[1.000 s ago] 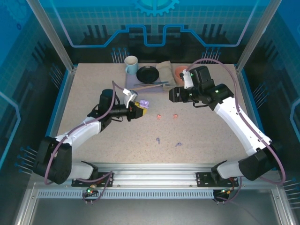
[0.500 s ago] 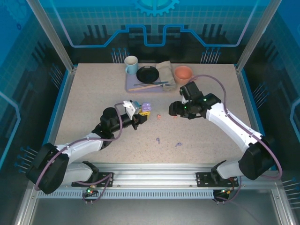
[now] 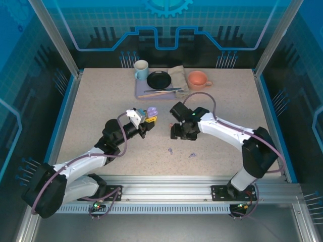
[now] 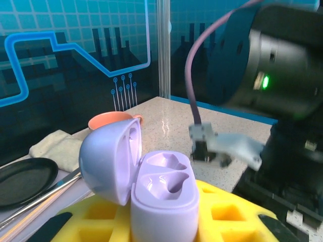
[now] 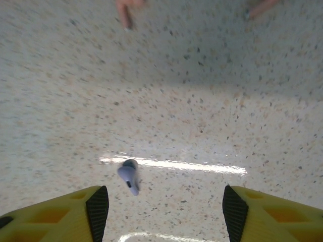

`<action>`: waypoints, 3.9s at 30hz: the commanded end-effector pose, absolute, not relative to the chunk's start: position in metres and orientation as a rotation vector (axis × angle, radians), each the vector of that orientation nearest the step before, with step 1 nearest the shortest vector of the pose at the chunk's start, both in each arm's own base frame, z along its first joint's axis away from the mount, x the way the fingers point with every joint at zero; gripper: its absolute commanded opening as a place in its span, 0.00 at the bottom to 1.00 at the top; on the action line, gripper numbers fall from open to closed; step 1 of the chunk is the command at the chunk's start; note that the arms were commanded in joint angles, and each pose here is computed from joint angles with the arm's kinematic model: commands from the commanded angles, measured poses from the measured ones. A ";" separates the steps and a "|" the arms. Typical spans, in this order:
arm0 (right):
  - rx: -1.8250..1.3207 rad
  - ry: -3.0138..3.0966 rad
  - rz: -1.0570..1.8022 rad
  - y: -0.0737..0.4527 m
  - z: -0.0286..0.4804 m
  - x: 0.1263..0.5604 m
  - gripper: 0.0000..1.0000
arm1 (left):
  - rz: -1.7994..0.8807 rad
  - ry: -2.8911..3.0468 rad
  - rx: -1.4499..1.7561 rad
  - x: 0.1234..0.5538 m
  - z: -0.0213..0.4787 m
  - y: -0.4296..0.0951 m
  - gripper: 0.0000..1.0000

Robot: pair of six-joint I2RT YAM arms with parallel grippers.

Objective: Insert the wireless bluetooth earbuds into the charging case

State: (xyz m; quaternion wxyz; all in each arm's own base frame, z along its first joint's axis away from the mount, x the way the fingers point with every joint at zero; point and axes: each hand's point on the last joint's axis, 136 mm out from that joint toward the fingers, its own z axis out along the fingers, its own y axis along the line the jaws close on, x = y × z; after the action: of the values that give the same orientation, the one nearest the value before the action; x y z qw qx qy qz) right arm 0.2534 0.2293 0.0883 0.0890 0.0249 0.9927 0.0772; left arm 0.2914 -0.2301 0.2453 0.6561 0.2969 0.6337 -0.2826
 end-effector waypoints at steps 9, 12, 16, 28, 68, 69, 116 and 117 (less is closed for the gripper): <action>-0.058 3.041 0.067 0.260 0.051 0.239 0.59 | -0.595 1.378 0.647 0.286 0.263 -0.221 0.00; -0.128 3.058 0.118 0.271 0.044 0.237 0.57 | -0.592 1.380 0.644 0.284 0.264 -0.220 0.00; -0.165 3.085 0.109 0.275 0.035 0.237 0.55 | -0.587 1.377 0.645 0.283 0.265 -0.219 0.00; -0.215 3.123 0.059 0.261 0.025 0.226 0.50 | -0.587 1.383 0.646 0.284 0.265 -0.219 0.00; -0.245 3.201 0.460 0.309 0.029 0.193 0.51 | -0.591 1.388 0.654 0.284 0.265 -0.221 0.00; -0.245 3.194 0.502 0.314 0.033 0.192 0.51 | -0.590 1.388 0.653 0.284 0.265 -0.221 0.00; -0.873 2.954 -0.109 0.262 0.019 0.229 0.56 | -0.578 1.390 0.647 0.285 0.268 -0.219 0.00; -0.863 2.953 -0.099 0.263 0.020 0.232 0.56 | -0.578 1.390 0.648 0.285 0.268 -0.219 0.00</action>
State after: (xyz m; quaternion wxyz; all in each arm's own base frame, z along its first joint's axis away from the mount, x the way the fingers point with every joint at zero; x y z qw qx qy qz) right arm 0.2187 0.2625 0.0172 0.0216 -0.2932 0.9554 -0.0273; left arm 0.2877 -0.2189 0.2561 0.6702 0.2868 0.6327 -0.2612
